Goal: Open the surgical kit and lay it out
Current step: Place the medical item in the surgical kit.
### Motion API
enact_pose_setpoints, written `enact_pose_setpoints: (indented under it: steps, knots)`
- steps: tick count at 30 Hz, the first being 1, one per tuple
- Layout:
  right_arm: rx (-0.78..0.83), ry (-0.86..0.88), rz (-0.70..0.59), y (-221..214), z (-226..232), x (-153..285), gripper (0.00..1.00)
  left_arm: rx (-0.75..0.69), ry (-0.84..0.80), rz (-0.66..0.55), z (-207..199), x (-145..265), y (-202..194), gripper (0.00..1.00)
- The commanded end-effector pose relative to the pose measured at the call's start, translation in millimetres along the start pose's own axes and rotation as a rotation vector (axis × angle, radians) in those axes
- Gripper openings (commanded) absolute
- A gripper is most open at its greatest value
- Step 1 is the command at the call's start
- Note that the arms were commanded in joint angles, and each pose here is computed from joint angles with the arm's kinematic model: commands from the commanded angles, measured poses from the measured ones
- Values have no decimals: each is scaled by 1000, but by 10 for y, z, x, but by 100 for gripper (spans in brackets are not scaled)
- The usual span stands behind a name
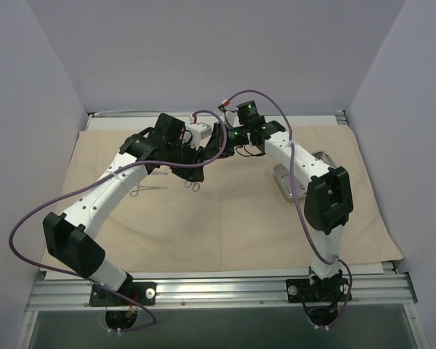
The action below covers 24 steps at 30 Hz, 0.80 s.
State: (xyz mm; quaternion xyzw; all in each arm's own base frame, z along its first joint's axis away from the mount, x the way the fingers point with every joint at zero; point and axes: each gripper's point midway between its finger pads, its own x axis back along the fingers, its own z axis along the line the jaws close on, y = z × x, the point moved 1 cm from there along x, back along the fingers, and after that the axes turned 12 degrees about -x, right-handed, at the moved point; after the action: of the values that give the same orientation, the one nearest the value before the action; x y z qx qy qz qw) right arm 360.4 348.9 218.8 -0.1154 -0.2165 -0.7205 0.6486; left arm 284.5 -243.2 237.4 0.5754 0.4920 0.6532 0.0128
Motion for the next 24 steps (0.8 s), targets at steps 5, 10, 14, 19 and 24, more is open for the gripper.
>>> enact_pose_setpoints:
  steps: [5,10,14,19,24]
  knots:
    - [109,109,24,-129,436,123,0,-32,-3,-80,-8,-8,297,44]
    - [116,111,48,-176,436,114,0,-35,48,-86,66,17,324,44]
    - [118,114,58,-206,439,111,0,-37,93,-86,136,47,326,44]
    - [123,124,75,-244,450,92,0,-38,130,-80,186,94,283,43]
    - [130,133,83,-267,475,76,0,-41,117,-57,183,27,237,41]
